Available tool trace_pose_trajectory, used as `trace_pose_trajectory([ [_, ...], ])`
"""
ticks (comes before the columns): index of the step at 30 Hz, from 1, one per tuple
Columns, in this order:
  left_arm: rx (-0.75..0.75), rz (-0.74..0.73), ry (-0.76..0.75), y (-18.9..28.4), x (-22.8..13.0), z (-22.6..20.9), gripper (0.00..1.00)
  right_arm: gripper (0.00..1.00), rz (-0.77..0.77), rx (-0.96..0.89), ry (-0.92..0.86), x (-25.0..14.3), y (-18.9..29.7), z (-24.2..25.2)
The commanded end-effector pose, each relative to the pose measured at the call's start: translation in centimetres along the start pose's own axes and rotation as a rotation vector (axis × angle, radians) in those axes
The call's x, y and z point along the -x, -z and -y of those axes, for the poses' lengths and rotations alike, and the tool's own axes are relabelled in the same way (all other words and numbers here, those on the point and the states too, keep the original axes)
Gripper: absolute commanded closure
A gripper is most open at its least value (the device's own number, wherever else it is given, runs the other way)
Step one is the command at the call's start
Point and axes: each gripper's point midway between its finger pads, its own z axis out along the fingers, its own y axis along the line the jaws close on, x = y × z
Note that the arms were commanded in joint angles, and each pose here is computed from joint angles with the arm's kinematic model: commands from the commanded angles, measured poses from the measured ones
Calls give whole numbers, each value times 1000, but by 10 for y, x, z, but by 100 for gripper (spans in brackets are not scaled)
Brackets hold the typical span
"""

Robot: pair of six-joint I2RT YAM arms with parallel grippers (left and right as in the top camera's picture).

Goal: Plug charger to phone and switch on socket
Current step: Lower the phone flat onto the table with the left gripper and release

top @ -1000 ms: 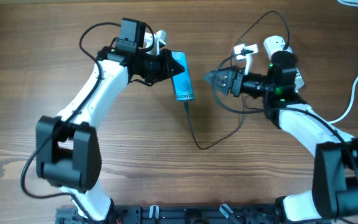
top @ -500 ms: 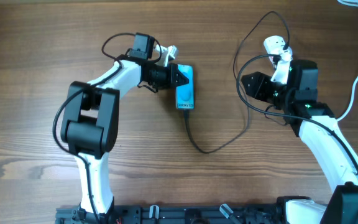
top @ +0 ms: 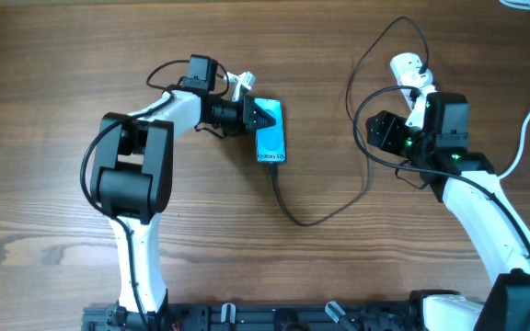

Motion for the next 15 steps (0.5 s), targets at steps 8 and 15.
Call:
trace_pose_trajectory([
  [8, 141, -23, 42, -14, -12, -52, 78, 13, 0, -27, 12, 0, 4, 3],
  [15, 268, -32, 128, -6, -20, -76, 73, 0, 0, -27, 12, 0, 4, 3],
])
